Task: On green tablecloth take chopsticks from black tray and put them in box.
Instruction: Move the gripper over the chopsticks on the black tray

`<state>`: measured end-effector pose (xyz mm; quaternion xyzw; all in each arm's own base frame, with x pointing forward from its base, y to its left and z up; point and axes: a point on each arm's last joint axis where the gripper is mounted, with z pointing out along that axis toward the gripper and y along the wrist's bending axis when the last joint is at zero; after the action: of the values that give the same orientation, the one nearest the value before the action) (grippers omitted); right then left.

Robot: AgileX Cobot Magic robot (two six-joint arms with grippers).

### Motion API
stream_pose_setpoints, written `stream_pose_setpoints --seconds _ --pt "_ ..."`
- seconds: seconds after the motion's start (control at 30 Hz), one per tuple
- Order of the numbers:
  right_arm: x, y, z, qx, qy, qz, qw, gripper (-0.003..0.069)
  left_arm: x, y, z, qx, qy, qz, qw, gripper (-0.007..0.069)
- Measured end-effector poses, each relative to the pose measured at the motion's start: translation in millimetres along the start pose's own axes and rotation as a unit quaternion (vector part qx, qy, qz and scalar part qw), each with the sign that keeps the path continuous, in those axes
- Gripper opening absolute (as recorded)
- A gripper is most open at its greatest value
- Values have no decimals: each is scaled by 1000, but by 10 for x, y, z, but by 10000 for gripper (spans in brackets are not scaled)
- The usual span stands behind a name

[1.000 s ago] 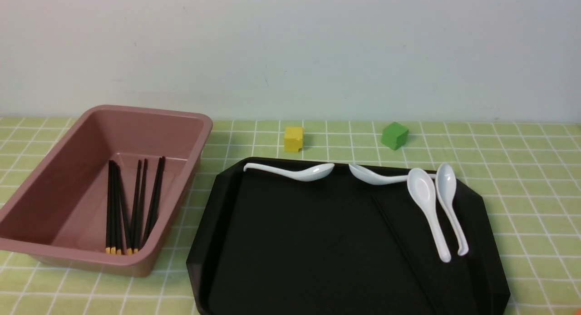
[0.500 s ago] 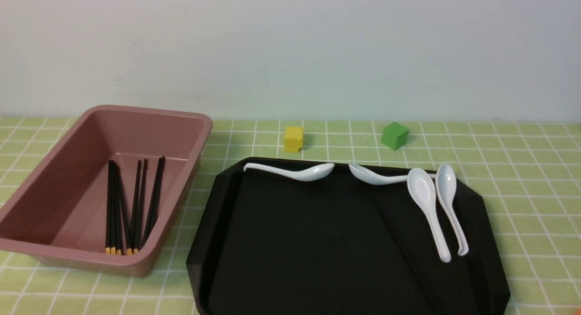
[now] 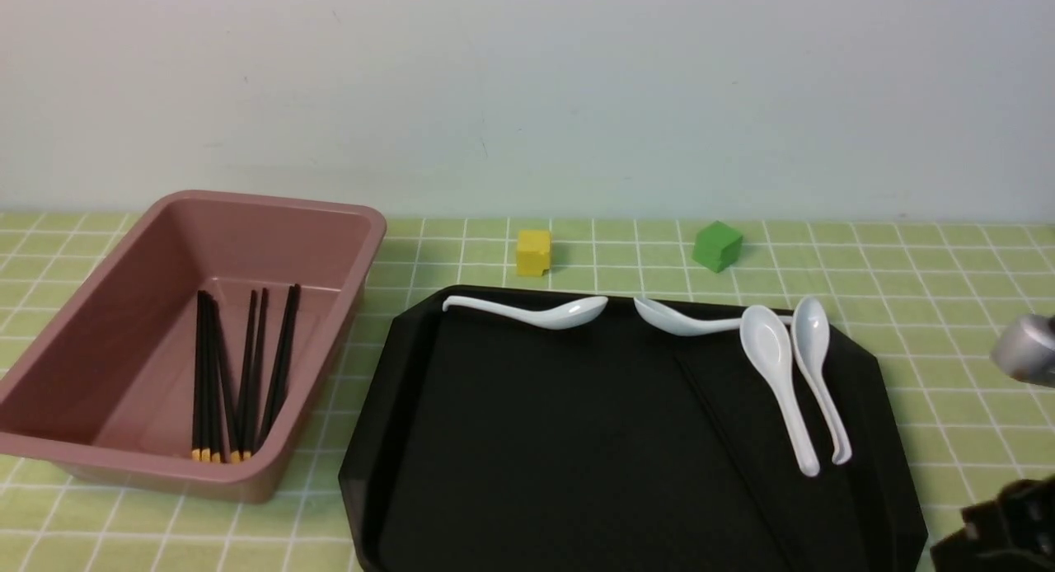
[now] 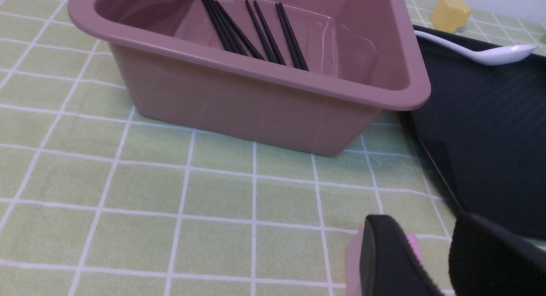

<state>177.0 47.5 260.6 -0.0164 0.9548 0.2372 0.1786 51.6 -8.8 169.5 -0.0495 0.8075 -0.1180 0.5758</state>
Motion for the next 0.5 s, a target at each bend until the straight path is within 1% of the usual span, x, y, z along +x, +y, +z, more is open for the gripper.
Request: stream_pose_setpoints --seconds 0.07,0.17,0.3,0.4,0.43,0.5 --pt "-77 -31 135 -7 10 1 1000 10 0 0 0 0 0 0 1000 238" --pt "-183 -31 313 0 31 -9 999 14 0 0 0 0 0 0 1000 238" --pt "-394 116 615 30 74 -52 995 31 0 0 0 0 0 0 1000 238" --pt "-555 222 844 71 94 -71 990 72 0 0 0 0 0 0 1000 238" --pt "-623 257 929 92 96 -80 988 104 0 0 0 0 0 0 1000 238" --pt "-702 304 1041 112 98 -84 985 150 0 0 0 0 0 0 1000 238"
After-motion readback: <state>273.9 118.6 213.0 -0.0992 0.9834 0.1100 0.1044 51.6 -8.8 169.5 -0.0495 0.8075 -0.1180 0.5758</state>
